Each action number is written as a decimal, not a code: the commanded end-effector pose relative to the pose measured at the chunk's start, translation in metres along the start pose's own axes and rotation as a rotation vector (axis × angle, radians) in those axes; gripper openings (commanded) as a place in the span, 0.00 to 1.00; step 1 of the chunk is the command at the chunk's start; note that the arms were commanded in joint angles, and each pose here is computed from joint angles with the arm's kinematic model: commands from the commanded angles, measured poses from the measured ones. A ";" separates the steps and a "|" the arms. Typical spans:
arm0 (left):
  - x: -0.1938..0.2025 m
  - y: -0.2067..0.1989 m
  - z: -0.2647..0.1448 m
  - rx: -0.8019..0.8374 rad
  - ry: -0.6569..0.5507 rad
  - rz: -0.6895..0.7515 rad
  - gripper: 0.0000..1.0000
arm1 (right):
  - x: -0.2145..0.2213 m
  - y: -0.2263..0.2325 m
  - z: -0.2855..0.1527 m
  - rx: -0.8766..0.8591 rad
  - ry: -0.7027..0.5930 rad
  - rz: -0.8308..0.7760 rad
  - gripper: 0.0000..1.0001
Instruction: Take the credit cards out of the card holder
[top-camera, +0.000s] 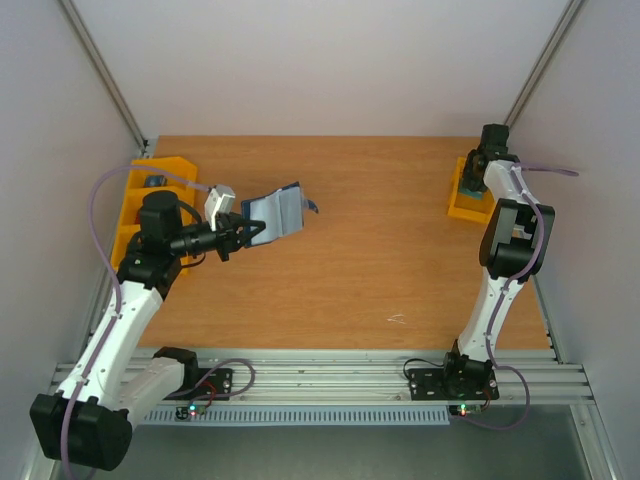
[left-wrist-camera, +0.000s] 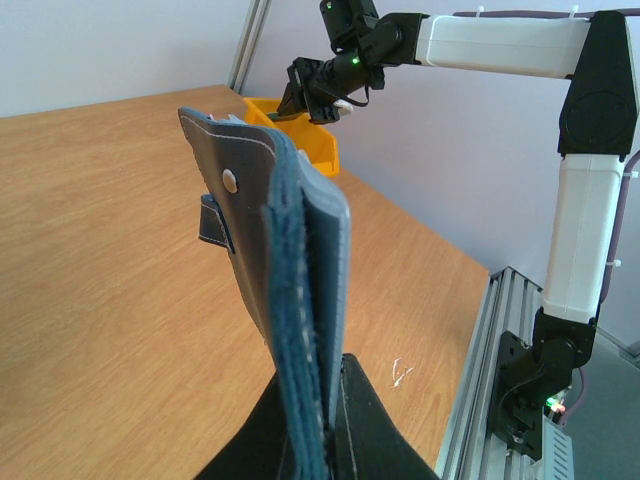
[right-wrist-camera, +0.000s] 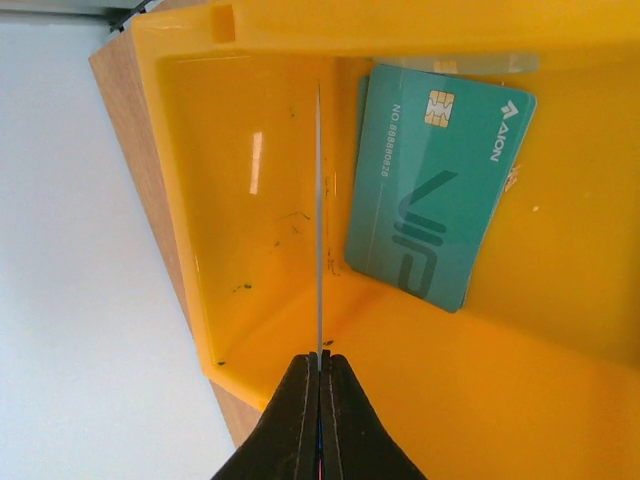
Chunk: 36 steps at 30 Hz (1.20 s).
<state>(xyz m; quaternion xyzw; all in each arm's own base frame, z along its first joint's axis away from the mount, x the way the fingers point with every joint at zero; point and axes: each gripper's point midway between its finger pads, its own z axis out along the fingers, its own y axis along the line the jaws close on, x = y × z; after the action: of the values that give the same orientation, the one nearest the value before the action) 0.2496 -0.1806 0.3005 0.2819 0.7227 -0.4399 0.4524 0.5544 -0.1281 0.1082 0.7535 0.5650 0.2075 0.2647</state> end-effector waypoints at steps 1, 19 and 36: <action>-0.008 -0.006 -0.004 0.005 -0.038 0.074 0.00 | 0.001 0.013 -0.014 -0.045 -0.022 0.074 0.01; -0.007 -0.007 -0.007 -0.001 -0.046 0.076 0.00 | 0.002 -0.008 0.000 0.016 0.061 0.088 0.01; -0.005 -0.005 -0.007 -0.014 -0.048 0.071 0.00 | 0.005 -0.030 0.016 0.086 0.108 0.081 0.03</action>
<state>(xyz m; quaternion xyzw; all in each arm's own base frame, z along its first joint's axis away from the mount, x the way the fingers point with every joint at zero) 0.2445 -0.1787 0.2967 0.2801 0.7234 -0.4365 0.4558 0.5510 -0.1224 0.0910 0.7700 0.5487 0.2468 0.2124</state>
